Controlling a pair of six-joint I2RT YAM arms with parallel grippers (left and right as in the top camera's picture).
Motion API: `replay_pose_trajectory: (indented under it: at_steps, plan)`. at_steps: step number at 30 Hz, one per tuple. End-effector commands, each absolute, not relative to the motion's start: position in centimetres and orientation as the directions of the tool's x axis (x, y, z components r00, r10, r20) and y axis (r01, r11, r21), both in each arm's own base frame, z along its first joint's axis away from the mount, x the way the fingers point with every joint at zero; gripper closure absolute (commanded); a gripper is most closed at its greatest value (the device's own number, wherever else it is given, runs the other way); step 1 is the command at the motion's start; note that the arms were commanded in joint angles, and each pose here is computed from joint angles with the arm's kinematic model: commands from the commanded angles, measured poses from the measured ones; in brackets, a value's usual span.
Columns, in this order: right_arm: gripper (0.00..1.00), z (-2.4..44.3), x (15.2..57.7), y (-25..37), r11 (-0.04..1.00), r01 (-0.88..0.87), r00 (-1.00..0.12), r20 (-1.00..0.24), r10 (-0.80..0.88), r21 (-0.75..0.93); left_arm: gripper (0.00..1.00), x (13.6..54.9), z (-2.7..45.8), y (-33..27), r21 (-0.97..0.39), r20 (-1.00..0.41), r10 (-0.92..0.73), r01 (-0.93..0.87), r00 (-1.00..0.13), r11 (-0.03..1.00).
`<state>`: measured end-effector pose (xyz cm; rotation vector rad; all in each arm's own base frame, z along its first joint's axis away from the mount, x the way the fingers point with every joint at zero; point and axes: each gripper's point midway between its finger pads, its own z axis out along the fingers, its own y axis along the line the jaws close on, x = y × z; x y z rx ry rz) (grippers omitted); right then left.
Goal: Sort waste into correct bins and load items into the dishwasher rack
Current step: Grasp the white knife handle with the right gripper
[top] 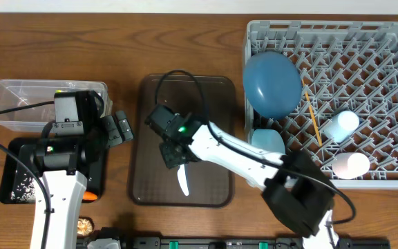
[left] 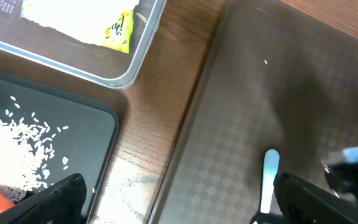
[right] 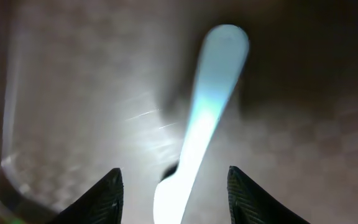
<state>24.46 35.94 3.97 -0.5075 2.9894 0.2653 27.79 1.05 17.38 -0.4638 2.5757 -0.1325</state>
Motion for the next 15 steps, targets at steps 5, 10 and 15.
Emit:
replay_pose_trajectory:
  at_steps: [5, 10, 15]
  plan:
    - [0.64, 1.3, 25.3, 34.7, 0.965, -0.218, -0.976, -0.049, -0.213, 0.144, 0.02, 28.0, 17.8, 1.4, -0.178, -0.483, -0.363, -0.317, -0.797, 0.932]
    - [0.72, 0.0, 25.0, 34.6, 0.967, -0.211, -0.977, -0.011, -0.211, 0.146, 0.02, 28.0, 17.8, 1.4, -0.178, -0.483, -0.363, -0.317, -0.797, 0.932]
    - [0.8, 0.0, 25.1, 34.8, 0.966, -0.212, -0.977, -0.017, -0.212, 0.15, 0.02, 28.0, 17.8, 1.4, -0.178, -0.483, -0.363, -0.317, -0.797, 0.932]
